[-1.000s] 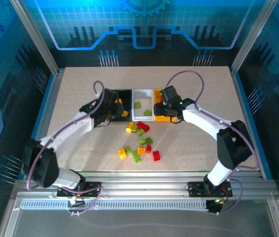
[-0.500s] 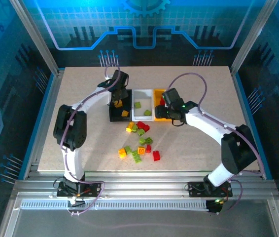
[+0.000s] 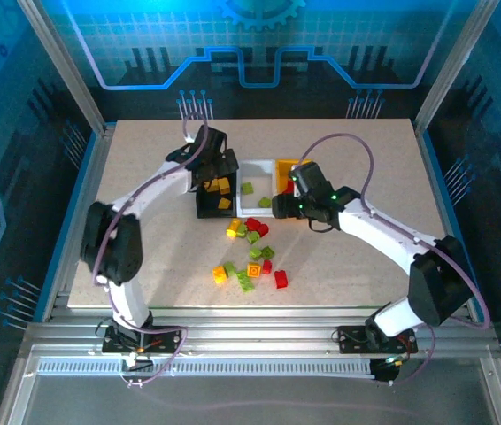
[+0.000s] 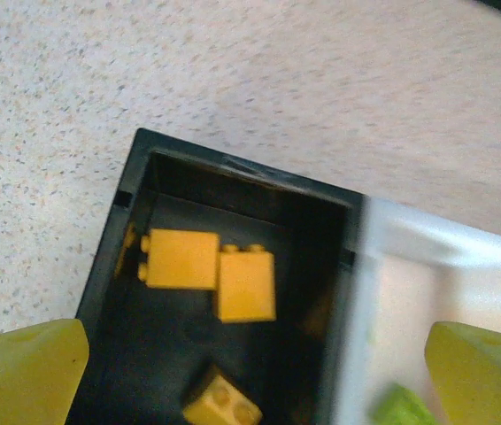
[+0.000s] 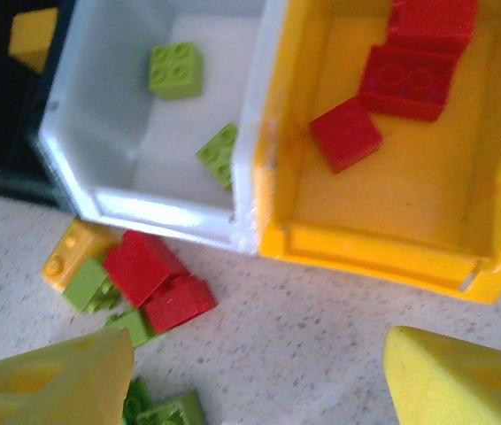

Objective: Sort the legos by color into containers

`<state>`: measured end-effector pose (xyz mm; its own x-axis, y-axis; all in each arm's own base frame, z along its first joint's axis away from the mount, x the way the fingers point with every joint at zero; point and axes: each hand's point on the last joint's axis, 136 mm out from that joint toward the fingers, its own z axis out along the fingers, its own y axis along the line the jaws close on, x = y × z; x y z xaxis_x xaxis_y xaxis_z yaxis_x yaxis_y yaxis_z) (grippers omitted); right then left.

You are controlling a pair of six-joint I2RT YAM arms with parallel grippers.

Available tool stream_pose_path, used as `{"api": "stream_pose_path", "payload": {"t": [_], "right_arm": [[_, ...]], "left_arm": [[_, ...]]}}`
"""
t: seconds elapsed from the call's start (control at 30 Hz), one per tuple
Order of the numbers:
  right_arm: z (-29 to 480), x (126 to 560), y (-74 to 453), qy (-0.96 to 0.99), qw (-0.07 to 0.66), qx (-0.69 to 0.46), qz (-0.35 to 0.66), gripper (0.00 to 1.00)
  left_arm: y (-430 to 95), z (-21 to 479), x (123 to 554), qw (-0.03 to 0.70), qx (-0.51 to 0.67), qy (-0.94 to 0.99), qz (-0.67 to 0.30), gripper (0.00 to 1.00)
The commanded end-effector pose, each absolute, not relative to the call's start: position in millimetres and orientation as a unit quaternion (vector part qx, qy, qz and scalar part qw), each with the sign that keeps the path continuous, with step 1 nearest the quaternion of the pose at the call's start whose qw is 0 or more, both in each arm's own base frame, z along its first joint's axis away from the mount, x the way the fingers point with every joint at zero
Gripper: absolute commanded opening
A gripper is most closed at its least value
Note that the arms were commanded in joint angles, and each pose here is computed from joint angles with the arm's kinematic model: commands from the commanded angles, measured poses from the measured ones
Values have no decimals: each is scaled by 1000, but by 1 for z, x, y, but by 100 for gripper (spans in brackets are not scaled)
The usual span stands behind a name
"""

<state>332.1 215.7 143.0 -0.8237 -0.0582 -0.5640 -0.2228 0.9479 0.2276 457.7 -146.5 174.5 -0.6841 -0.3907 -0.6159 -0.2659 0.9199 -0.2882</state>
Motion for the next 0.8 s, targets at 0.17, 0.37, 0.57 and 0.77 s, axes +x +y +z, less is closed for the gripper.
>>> {"api": "stream_pose_path", "payload": {"t": [0.17,0.37,0.57,0.77], "right_arm": [[106,262,259,941,208,-206,169,75],[87,251,298,928,208,-262,165,66],[64,260,315,933,192,-272,138,53],[43,260,318,936,177,-285,104,47]], "left_arm": [[-199,228,361,393,-103,890,-206,99],[-185,190,300,369,-106,898,-213,99],[-147,153,261,353,-141,906,-188,99],[-125,148,246,360,-152,906,-165,99]]}}
